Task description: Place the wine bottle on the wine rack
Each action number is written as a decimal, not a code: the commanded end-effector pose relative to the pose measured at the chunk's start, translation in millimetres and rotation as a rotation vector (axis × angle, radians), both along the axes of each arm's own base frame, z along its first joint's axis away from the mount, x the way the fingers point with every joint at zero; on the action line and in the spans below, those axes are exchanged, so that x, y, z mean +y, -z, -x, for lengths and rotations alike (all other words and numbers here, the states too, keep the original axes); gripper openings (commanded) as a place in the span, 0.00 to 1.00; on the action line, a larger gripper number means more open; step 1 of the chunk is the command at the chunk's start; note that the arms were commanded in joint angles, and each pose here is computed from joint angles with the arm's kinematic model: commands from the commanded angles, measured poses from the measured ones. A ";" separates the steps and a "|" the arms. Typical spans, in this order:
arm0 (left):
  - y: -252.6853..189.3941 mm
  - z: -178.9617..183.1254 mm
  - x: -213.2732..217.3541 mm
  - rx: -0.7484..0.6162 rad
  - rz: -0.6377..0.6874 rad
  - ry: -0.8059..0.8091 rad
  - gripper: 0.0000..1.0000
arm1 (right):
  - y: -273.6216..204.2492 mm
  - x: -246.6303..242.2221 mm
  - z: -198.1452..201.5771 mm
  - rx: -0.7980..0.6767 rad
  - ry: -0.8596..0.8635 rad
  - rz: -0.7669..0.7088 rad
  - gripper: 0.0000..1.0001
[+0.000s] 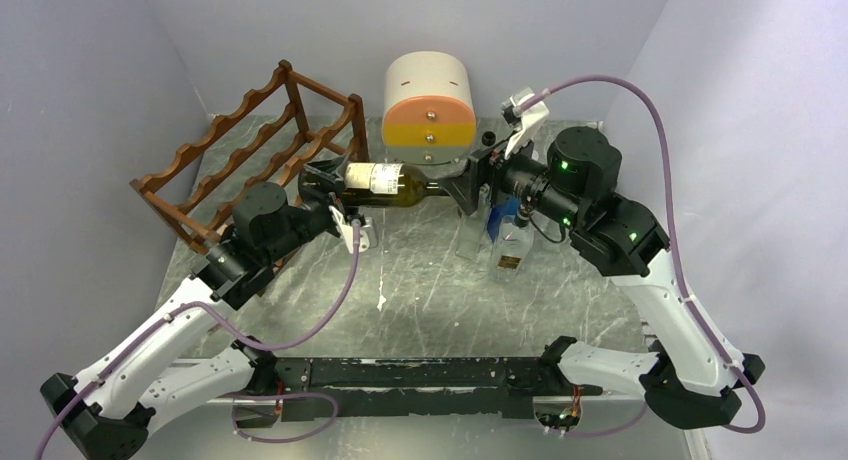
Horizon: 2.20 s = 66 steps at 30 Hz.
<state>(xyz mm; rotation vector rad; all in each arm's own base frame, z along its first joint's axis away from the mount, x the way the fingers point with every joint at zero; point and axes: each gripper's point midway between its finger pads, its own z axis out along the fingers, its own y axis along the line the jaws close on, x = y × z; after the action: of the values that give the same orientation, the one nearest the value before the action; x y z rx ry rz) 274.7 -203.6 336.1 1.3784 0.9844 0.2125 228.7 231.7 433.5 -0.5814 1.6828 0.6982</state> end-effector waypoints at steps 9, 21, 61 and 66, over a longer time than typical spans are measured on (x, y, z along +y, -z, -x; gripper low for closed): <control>-59.0 6.6 3.9 -0.324 -0.053 0.029 0.07 | 62.2 -1.7 14.6 0.017 -0.155 0.273 0.85; -39.2 16.0 -7.5 -0.317 -0.140 0.128 0.07 | 127.6 37.1 37.7 0.170 -0.461 0.393 0.75; -56.7 6.6 -5.5 -0.205 -0.033 0.066 0.07 | 172.7 68.4 47.4 0.271 -0.472 0.437 0.32; -54.5 7.4 -5.7 -0.102 0.019 0.056 0.30 | 148.2 60.8 16.0 0.168 -0.269 0.383 0.00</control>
<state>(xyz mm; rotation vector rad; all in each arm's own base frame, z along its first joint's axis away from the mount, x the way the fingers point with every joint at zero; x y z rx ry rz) 270.0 -202.2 295.4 1.6905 0.8981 0.3180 188.4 288.2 265.0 -1.2065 2.0247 0.7125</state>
